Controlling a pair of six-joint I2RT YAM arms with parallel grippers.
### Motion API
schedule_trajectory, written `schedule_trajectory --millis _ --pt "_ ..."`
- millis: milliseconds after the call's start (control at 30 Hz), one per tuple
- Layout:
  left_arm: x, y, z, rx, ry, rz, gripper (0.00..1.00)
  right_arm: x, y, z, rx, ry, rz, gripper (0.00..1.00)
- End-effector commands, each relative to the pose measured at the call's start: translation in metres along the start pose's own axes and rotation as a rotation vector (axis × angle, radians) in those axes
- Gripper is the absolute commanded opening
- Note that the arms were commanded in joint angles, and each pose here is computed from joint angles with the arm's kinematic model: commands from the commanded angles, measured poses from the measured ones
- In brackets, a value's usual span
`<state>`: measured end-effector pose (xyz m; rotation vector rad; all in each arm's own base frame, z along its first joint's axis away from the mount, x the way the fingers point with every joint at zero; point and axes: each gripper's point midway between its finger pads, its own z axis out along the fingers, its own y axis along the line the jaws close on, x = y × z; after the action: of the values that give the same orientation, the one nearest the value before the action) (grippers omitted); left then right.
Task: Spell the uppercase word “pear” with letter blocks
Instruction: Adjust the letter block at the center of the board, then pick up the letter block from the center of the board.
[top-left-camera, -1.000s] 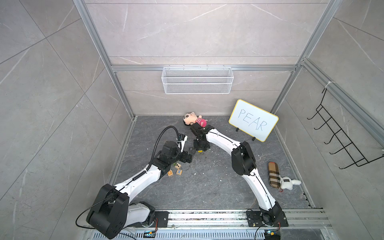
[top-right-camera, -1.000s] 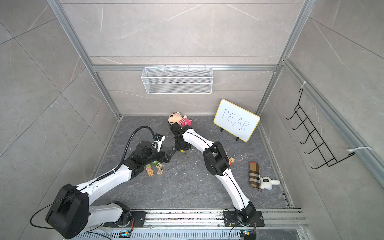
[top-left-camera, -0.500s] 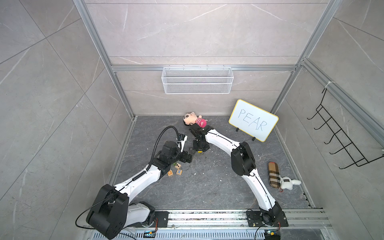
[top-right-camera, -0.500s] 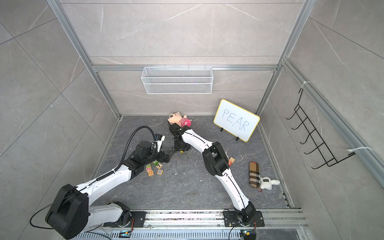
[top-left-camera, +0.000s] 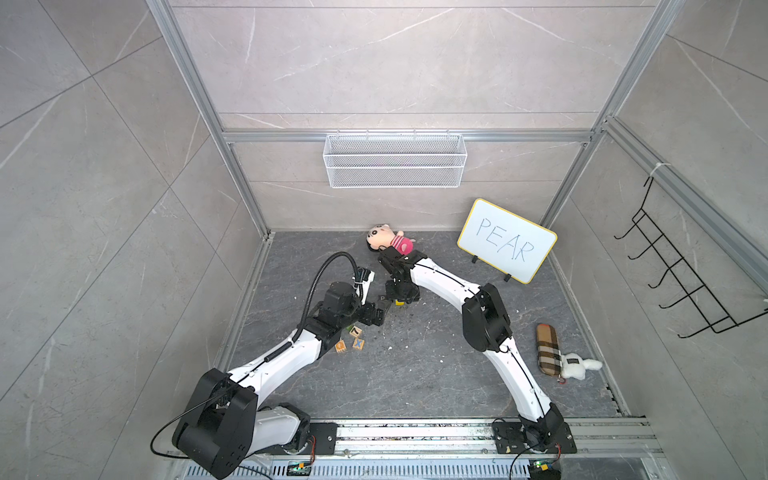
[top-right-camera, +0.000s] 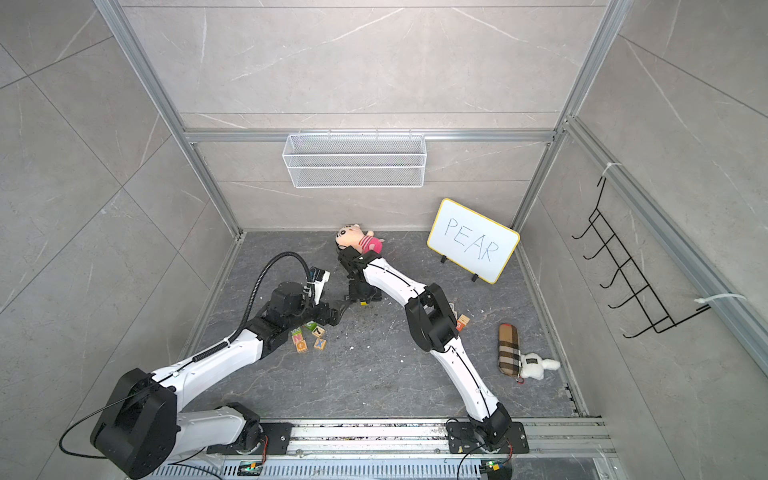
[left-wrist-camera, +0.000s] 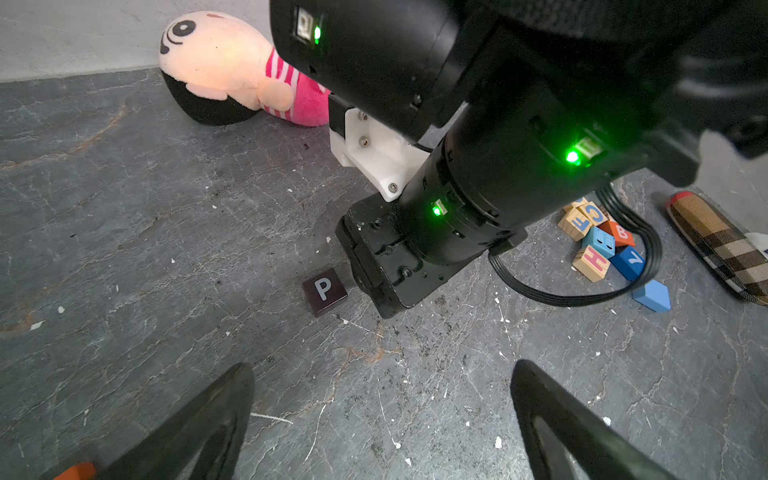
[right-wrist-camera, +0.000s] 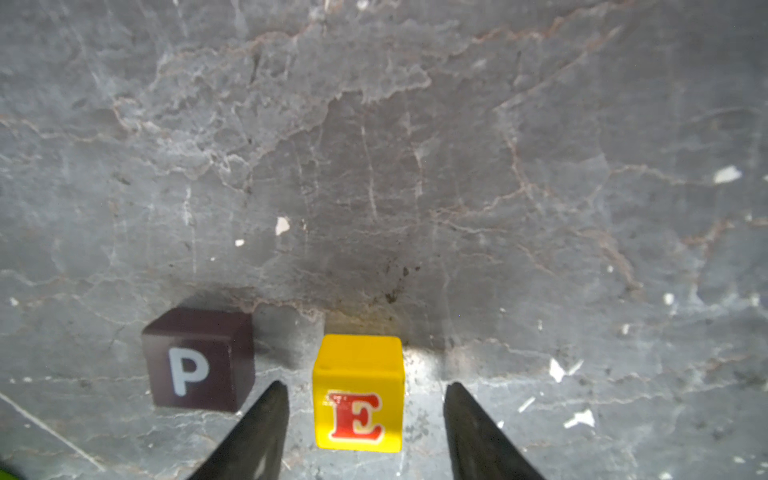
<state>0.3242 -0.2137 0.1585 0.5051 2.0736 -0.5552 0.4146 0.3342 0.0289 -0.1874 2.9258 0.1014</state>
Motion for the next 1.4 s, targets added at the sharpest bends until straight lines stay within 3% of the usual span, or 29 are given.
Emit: schedule_trajectory --millis 0,500,867,1167,1367 --pt "-0.014 -0.002 -0.008 0.005 -0.047 0.015 0.99 -0.01 0.005 -0.031 -0.017 -0.055 -0.017 0.66" --pt "-0.025 -0.012 -0.017 0.05 -0.067 0.023 0.99 -0.015 0.0 -0.083 -0.059 -0.167 -0.048 0.68" --pt "-0.05 -0.02 -0.038 0.068 -0.118 0.029 1.0 -0.01 -0.015 -0.142 -0.122 -0.36 -0.104 0.9" --pt "-0.066 -0.025 -0.05 0.072 -0.135 0.01 1.0 0.02 0.001 -0.171 -0.299 -0.493 -0.291 0.99" --pt "-0.066 -0.003 -0.06 -0.065 -0.109 -0.044 1.0 0.046 0.02 -0.174 -0.383 -0.557 -0.429 0.99"
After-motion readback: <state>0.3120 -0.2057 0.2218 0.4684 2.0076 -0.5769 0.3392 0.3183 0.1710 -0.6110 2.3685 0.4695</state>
